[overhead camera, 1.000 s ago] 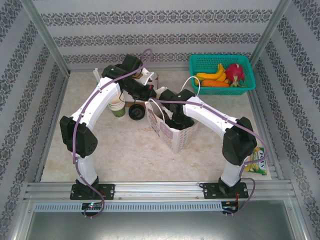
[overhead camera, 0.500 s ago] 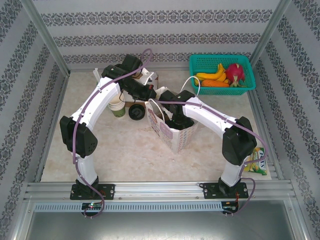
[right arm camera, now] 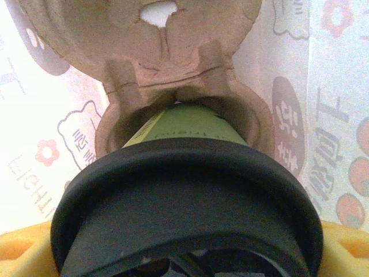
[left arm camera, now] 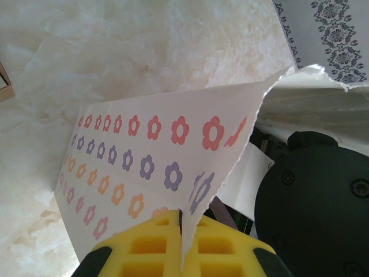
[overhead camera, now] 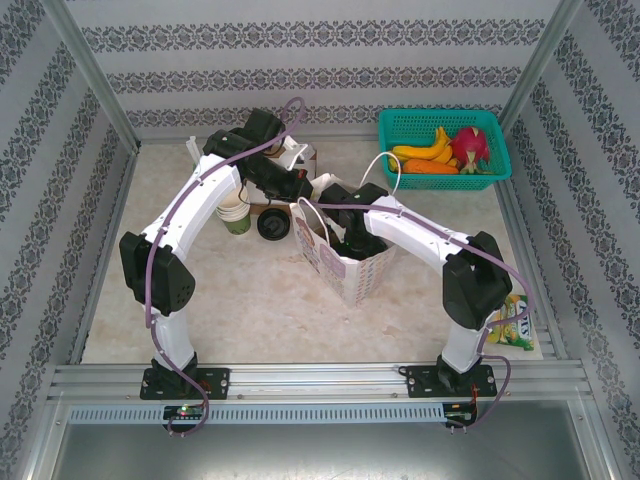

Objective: Pack the takeout coffee

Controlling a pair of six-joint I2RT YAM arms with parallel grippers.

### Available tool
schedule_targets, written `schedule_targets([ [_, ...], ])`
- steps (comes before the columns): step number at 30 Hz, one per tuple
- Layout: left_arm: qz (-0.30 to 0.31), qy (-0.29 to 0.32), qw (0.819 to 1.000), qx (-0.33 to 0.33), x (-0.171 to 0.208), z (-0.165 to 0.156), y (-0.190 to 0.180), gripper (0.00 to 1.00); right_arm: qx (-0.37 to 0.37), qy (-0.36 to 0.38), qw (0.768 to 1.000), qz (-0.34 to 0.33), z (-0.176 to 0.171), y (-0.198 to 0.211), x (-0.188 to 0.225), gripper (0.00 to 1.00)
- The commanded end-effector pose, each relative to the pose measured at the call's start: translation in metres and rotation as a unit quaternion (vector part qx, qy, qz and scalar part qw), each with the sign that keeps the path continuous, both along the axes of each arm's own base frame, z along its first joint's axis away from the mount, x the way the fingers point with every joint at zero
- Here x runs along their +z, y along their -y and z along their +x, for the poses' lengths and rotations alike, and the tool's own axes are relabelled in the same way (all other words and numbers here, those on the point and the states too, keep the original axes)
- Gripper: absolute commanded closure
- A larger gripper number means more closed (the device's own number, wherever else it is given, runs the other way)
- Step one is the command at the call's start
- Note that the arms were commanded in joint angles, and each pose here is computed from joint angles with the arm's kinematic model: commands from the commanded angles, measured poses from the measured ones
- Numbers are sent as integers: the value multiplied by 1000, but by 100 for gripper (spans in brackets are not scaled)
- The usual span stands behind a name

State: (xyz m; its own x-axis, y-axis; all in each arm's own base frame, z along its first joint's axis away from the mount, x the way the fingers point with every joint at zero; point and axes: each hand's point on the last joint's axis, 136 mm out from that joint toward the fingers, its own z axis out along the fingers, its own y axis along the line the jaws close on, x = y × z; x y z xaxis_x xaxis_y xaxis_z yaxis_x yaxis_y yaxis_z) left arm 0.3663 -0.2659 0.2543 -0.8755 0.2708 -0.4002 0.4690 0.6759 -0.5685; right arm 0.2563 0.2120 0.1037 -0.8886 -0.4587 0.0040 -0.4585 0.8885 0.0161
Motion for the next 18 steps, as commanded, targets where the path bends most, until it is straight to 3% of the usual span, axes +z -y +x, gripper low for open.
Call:
schedule_targets([
  [1, -12, 29, 999, 11, 18, 4, -4, 100, -10, -8, 1000, -4, 4, 0, -16, 52],
  [18, -12, 29, 999, 11, 18, 5, -4, 100, -16, -19, 1000, -18, 3, 4, -43, 54],
])
